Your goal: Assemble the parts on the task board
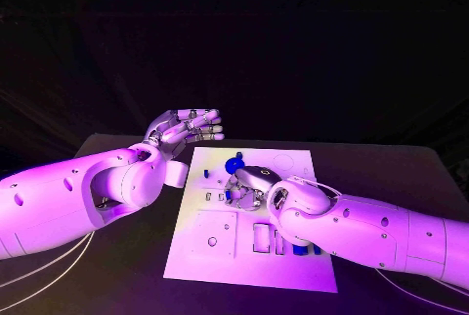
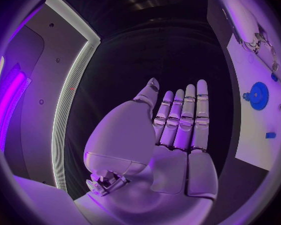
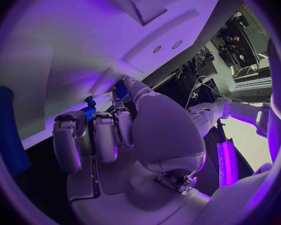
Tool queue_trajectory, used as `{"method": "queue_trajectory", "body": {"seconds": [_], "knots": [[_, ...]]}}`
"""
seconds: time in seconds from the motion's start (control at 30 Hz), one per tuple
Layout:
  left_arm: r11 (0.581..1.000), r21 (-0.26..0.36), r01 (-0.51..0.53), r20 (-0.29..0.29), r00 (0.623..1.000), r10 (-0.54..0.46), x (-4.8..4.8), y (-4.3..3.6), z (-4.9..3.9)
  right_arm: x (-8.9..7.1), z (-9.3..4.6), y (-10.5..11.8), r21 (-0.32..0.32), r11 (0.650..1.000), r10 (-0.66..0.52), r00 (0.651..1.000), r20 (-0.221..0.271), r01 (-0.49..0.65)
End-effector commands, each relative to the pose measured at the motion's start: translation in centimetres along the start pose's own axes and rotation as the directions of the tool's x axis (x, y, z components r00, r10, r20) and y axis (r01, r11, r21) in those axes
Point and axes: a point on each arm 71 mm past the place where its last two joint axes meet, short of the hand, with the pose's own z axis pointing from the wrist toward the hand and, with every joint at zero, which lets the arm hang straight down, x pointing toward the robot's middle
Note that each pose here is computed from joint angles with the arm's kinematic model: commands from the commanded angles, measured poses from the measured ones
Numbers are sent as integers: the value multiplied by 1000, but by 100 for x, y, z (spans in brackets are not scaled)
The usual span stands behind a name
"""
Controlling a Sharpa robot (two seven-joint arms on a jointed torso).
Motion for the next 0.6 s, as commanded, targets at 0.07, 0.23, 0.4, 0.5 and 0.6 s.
{"method": "queue_trajectory", "body": {"seconds": [0.07, 0.23, 0.4, 0.5, 0.6], "knots": [[1000, 7, 8, -18, 1000, -7, 14, -10, 1, 28, -7, -28, 22, 1000, -19, 1000, -16, 19], [1000, 7, 7, -17, 1000, -7, 12, -10, 1, 25, -8, -28, 20, 1000, -19, 1000, -12, 19], [1000, 7, 7, -17, 1000, -7, 11, -10, 0, 23, -7, -25, 18, 1000, -18, 1000, -9, 18], [1000, 7, 7, -17, 1000, -7, 10, -10, 0, 22, -6, -24, 17, 1000, -18, 1000, -8, 18], [1000, 6, 7, -17, 1000, -7, 11, -10, 0, 22, -6, -25, 17, 1000, -18, 1000, -7, 18]]}}
